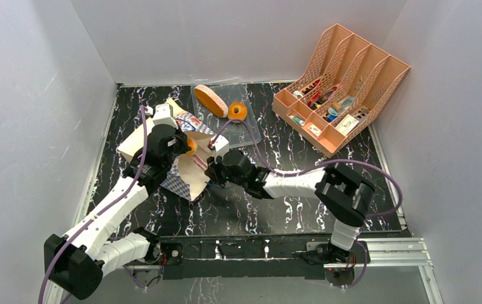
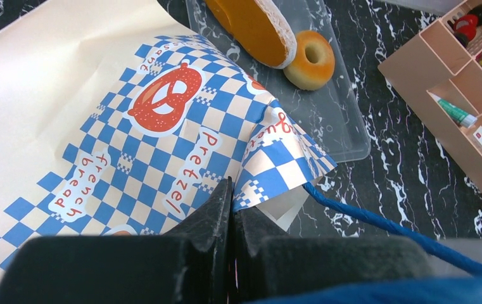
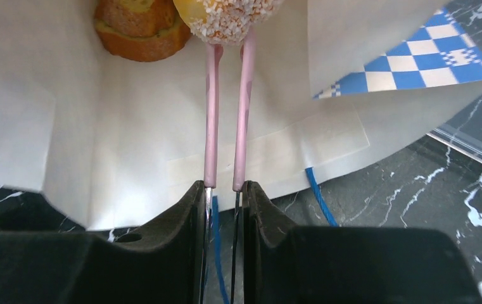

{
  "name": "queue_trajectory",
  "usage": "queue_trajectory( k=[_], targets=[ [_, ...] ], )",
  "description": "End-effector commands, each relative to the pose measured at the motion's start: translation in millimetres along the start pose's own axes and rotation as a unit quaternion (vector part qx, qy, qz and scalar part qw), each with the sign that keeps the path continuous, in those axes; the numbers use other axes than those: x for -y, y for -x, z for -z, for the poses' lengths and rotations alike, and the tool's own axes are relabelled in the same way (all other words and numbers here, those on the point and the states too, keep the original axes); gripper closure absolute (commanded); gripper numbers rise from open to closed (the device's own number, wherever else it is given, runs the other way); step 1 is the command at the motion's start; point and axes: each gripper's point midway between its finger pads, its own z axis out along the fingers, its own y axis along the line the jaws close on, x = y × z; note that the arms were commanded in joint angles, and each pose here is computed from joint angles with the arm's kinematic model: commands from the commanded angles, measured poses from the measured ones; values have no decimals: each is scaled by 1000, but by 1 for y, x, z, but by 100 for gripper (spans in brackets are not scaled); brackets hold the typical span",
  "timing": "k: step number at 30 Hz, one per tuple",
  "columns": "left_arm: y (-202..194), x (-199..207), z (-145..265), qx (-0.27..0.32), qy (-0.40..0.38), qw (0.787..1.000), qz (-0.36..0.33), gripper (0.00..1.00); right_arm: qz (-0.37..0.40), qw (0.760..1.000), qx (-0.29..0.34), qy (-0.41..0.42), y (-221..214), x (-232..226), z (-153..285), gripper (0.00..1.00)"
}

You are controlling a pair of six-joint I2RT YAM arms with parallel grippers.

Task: Take the fake bread out of the paper bag
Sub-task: Take out the fake bread from the paper bag, then place the fake bread in the container.

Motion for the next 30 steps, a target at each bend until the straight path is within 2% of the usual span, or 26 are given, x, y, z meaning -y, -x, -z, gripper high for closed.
queue_trajectory(
  k=[1,10,20,25,30],
  targets=[
    [19,-11,8,19,39,999,4,100,-8,998,54,-4,41,-6,30,100],
    [43,-40,14,47,131,990,-14,100,-20,995,88,-50,70,13,88,100],
    [46,-49,7,41,165,985,-36,100,-41,987,120,-96,92,31,131,100],
    [49,-53,12,43,169,984,-38,100,-42,979,120,-160,99,53,134,100],
    [55,-53,18,48,164,984,-40,100,-48,974,112,-193,107,80,112,100]
  ],
)
